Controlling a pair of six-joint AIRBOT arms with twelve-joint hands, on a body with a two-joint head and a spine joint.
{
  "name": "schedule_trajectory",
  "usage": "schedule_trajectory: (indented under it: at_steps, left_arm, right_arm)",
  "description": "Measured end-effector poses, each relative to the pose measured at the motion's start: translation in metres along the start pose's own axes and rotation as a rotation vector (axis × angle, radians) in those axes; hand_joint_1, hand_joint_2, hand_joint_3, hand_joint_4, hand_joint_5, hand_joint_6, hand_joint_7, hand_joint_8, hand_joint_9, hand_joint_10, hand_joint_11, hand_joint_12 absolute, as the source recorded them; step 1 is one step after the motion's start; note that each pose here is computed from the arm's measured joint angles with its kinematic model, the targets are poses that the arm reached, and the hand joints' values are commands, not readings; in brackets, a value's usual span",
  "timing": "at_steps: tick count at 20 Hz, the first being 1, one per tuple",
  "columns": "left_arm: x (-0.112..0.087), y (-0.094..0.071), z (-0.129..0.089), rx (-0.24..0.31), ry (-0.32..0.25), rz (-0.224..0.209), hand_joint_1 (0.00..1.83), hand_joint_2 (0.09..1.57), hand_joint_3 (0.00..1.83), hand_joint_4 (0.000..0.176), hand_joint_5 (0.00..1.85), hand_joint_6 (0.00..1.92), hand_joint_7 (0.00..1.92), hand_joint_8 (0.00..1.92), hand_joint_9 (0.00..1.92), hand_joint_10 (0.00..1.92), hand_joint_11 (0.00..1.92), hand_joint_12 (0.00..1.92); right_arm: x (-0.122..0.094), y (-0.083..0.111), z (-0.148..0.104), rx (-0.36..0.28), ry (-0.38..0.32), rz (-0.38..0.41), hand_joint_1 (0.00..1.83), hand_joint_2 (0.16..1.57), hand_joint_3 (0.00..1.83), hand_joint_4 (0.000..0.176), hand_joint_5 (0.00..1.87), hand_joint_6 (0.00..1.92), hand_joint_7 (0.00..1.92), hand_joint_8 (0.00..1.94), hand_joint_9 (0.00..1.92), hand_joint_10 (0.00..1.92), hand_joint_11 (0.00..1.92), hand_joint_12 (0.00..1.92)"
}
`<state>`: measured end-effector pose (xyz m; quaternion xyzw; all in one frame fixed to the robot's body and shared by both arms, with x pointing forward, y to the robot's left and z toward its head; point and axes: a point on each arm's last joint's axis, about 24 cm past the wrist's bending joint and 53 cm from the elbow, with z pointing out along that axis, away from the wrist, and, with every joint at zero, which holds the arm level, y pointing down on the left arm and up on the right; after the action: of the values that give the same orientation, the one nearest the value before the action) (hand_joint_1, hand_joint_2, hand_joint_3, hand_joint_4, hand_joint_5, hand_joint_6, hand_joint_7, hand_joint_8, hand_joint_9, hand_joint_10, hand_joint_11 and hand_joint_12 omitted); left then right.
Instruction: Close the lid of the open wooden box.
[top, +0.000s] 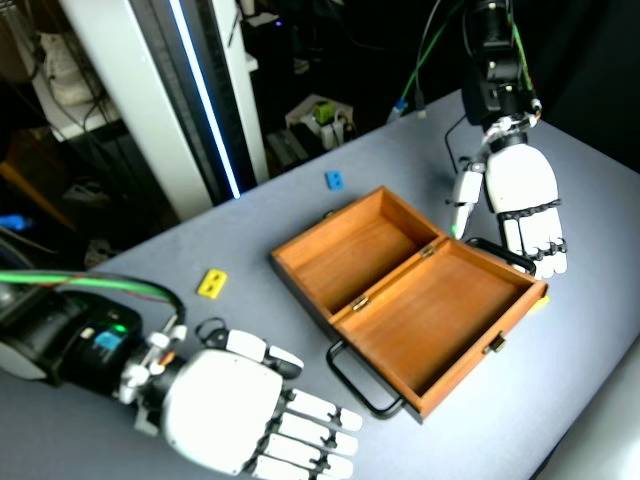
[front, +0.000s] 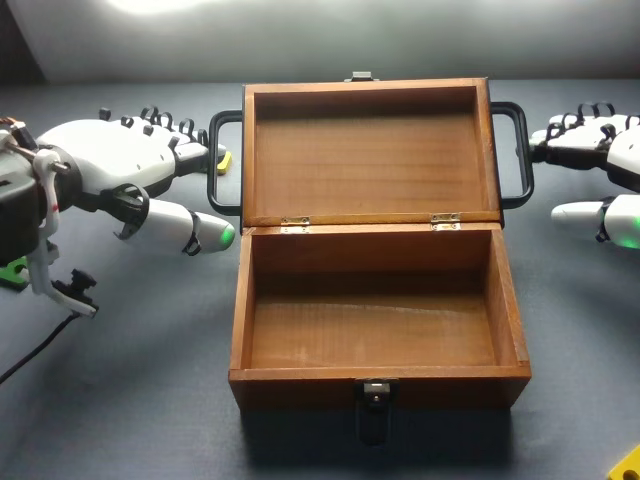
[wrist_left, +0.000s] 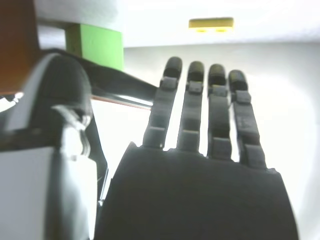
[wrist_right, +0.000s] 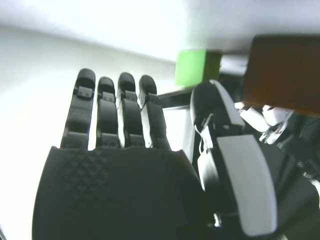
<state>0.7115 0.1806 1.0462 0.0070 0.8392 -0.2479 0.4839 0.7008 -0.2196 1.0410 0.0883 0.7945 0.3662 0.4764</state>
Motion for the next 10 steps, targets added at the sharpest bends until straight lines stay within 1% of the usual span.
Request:
schedule_trajectory:
  at_steps: [3, 7, 10]
  left_arm:
    - [0.002, -0.001, 0.002, -0.003, 0.011, 0.012, 0.00, 1.24, 0.01, 0.000, 0.02, 0.00, 0.01, 0.00, 0.00, 0.00, 0.00, 0.00]
    - [0.005, 0.000, 0.002, -0.007, 0.023, 0.014, 0.00, 1.24, 0.00, 0.000, 0.02, 0.00, 0.01, 0.00, 0.00, 0.00, 0.00, 0.00]
    - [0.007, -0.004, 0.000, 0.002, 0.028, 0.017, 0.00, 1.24, 0.00, 0.000, 0.02, 0.00, 0.01, 0.00, 0.00, 0.00, 0.00, 0.00]
  right_arm:
    - [0.000, 0.002, 0.001, -0.005, 0.006, -0.011, 0.36, 1.42, 0.00, 0.018, 0.18, 0.00, 0.12, 0.00, 0.01, 0.00, 0.05, 0.01]
    - [0.010, 0.002, 0.004, -0.004, 0.031, -0.008, 0.36, 1.42, 0.00, 0.018, 0.18, 0.00, 0.12, 0.00, 0.01, 0.00, 0.05, 0.01]
    - [0.011, 0.004, 0.004, -0.005, 0.031, -0.006, 0.36, 1.42, 0.00, 0.018, 0.18, 0.00, 0.12, 0.00, 0.01, 0.00, 0.05, 0.01]
